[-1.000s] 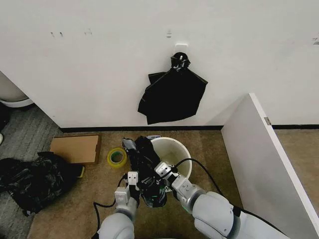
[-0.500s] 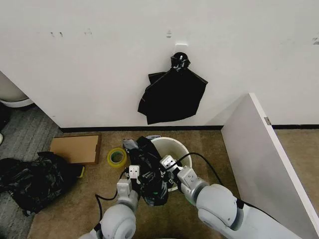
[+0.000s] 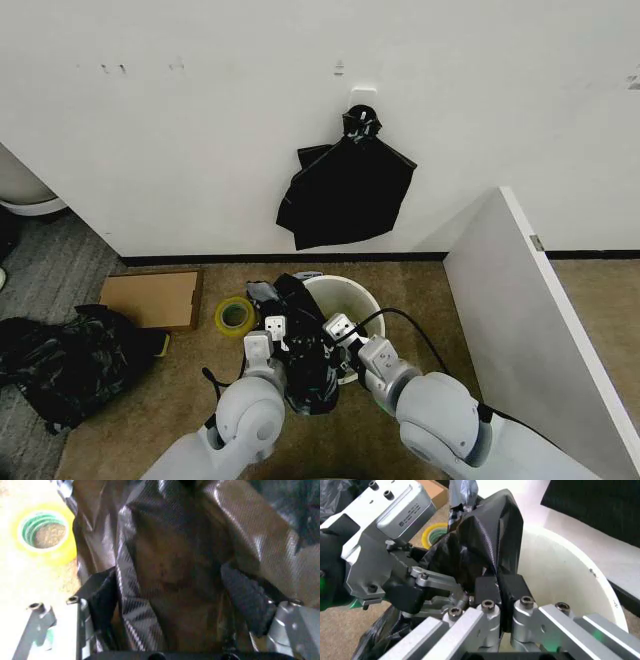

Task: Place the garbage bag over the trash bin.

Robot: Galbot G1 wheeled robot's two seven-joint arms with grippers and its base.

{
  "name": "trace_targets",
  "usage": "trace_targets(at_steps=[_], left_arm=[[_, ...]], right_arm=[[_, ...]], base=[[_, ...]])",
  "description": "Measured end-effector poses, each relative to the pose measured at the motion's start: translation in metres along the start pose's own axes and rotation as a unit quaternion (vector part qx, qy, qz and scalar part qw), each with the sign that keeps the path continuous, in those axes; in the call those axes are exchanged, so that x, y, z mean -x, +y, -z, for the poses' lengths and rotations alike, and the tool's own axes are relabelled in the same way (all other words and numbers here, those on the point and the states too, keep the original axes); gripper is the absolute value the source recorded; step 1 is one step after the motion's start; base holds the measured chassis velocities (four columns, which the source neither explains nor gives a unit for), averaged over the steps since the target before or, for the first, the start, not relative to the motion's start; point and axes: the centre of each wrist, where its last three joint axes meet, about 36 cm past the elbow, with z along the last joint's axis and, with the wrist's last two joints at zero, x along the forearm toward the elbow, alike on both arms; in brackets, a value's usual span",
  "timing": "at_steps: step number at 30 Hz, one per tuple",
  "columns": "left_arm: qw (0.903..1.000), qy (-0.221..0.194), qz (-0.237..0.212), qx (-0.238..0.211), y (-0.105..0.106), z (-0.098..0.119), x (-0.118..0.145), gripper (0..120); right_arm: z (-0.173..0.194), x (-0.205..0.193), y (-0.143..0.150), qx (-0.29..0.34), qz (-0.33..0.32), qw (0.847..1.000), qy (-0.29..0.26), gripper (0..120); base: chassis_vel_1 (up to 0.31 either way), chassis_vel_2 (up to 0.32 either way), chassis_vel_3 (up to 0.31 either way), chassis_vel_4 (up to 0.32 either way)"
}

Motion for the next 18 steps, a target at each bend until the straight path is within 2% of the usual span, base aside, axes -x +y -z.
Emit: trace_targets(at_steps=[8,18], left_arm=[[0.9996,0.003,0.027,-0.004,-0.006,0.004,-0.001,70],[0.9983,0.019,0.056,-0.005,-0.009,0.006,0.013,67]], right_arm=[[0.000,0.002,0.001,0.002,0.000,1.000,0.002,0],[-0.001,0.002,0.003,0.005,0.003,1.000,0.003,0]], base=[[0.000,0.000,0.000,0.000],[0.000,0.000,0.000,0.000]])
